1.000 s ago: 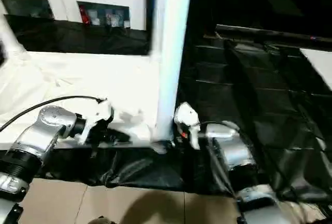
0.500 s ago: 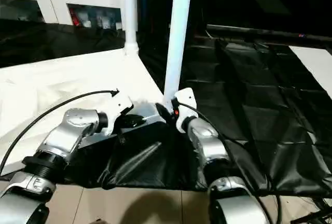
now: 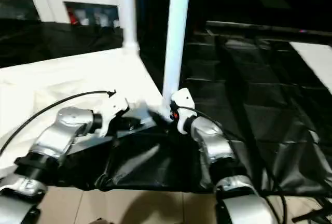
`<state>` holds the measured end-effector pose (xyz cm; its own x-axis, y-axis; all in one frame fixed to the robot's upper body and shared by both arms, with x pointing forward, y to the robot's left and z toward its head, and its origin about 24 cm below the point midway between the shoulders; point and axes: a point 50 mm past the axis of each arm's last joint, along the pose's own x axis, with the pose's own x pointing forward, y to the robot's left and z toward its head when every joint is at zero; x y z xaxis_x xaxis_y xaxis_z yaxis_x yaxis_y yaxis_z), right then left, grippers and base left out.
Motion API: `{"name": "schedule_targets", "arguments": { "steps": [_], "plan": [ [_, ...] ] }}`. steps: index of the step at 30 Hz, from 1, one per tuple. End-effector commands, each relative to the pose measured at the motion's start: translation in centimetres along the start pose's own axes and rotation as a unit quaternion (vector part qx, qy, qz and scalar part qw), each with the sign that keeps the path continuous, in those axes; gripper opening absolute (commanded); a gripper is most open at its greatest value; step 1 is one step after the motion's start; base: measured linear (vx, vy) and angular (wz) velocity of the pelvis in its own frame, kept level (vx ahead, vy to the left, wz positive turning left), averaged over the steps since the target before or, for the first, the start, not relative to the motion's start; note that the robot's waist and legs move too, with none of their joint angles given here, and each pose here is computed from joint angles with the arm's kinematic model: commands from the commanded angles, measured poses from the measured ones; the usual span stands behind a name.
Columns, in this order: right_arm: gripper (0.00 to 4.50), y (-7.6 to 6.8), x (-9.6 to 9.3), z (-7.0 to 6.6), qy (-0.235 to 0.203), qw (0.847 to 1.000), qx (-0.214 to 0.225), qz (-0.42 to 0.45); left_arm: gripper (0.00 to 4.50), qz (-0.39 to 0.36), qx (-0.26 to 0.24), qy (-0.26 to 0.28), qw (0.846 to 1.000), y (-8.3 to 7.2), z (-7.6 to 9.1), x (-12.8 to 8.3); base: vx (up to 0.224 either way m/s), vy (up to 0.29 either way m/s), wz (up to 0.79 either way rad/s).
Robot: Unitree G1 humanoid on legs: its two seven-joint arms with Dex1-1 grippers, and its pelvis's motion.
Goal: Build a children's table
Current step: Rotate leg to tighten
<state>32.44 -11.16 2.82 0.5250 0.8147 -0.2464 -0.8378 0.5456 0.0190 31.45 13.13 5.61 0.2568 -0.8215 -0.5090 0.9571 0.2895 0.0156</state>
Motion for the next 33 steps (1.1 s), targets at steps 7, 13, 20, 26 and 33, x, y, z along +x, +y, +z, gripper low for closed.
{"name": "schedule_targets", "arguments": {
  "steps": [7, 13, 20, 26, 33],
  "plan": [
    [4.18, 1.9, -1.5, -0.7, 0.042, 0.982, -0.014, 0.185, 0.0, -0.106, 0.038, -0.005, 0.994, -1.2, 0.9, -0.4, 0.0, 0.0, 0.0],
    [3.67, 2.7, -2.3, -0.8, 0.066, 0.964, -0.017, 0.255, 0.0, -0.142, 0.037, 0.003, 0.989, -1.3, 0.8, -1.0, 0.0, 0.0, 0.0],
    [3.11, 3.3, -2.2, -1.1, 0.068, 0.963, -0.02, 0.258, 0.0, -0.142, 0.034, 0.005, 0.989, -1.2, 0.7, -1.3, 0.0, 0.0, 0.0],
    [2.77, 3.8, -1.0, -1.4, 0.048, 0.976, 0.001, 0.211, 0.0, -0.113, 0.027, -0.006, 0.993, -1.0, 0.7, -1.1, 0.0, 0.0, 0.0],
    [2.72, 3.4, 2.9, -1.8, 0.017, 0.997, 0.08, -0.012, 0.0, 0.025, -0.005, -0.014, 1.0, 0.1, 1.4, 1.1, 0.0, 0.0, 0.0]
  ]
}}
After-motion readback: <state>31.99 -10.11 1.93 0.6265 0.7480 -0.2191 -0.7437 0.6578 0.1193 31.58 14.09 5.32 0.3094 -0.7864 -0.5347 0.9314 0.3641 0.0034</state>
